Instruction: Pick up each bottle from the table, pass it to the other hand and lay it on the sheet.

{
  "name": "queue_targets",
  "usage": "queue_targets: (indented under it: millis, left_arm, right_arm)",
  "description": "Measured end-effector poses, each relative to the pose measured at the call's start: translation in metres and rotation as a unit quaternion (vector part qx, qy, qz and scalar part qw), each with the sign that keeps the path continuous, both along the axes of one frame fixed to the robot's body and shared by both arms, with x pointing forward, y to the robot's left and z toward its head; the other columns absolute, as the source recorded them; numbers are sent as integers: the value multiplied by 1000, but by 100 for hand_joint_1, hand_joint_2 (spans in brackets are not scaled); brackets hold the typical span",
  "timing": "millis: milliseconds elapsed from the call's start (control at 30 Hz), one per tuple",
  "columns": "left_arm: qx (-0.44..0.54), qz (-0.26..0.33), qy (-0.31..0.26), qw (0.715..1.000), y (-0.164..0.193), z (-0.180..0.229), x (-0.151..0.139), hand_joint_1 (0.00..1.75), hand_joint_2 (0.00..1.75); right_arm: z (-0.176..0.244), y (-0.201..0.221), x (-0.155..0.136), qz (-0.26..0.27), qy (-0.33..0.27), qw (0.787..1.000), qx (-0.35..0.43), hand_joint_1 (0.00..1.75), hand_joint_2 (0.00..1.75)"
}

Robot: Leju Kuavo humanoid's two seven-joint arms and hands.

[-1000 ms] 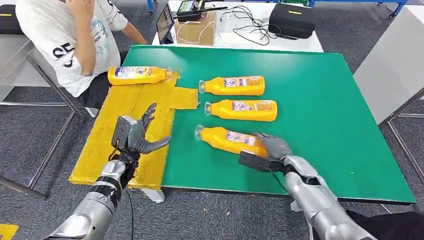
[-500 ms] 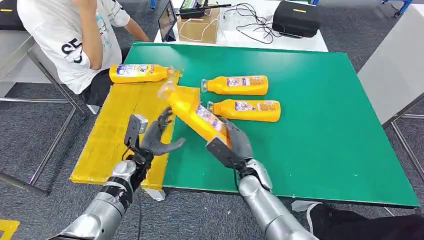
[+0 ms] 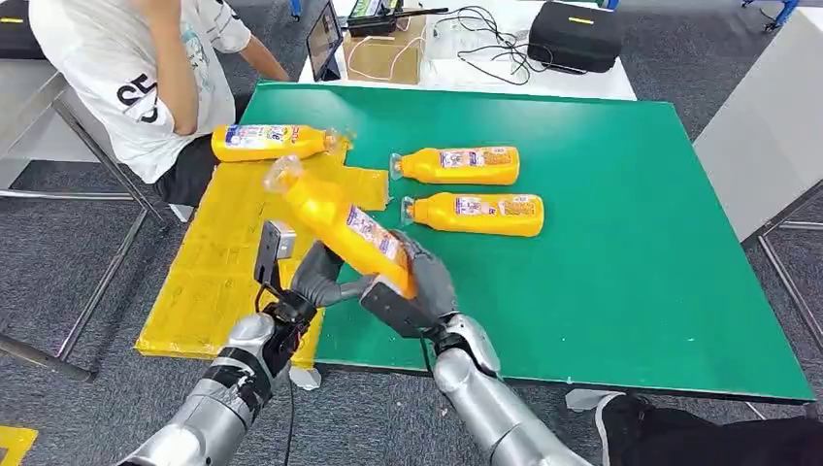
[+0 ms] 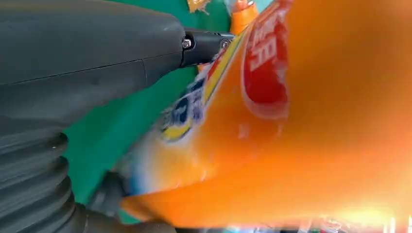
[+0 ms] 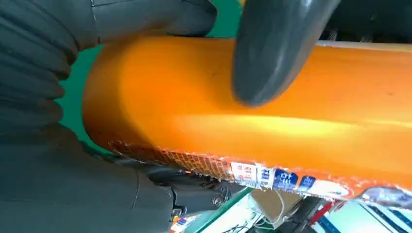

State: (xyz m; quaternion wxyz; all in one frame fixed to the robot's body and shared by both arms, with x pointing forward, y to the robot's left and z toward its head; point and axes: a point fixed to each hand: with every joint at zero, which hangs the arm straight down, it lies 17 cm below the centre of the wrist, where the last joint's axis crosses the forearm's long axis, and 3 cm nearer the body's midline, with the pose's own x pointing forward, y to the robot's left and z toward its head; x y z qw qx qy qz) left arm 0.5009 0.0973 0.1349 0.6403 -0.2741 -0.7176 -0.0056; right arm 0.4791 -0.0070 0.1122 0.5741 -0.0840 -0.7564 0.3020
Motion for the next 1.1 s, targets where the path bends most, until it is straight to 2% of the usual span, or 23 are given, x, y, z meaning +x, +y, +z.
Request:
queue_targets:
  millis: [867, 1033, 1067, 1100]
  left_arm:
    - [-12, 11, 12, 1000, 9, -13, -9, 0, 175]
    - [-50, -30, 30, 998, 7, -18, -20, 0, 175]
    - [-52, -33, 31, 998, 7, -19, -21, 164, 175]
    - [-57, -39, 31, 997, 7, -19, -24, 175, 175]
  right_arm:
    - [-31, 16, -19, 26, 38, 998, -42, 175, 175]
    - [-52, 13, -26, 30, 44, 994, -93, 175, 175]
    - [-57, 12, -28, 30, 47, 994, -99, 175, 175]
    - [-61, 10, -30, 30, 50, 993, -103, 175, 175]
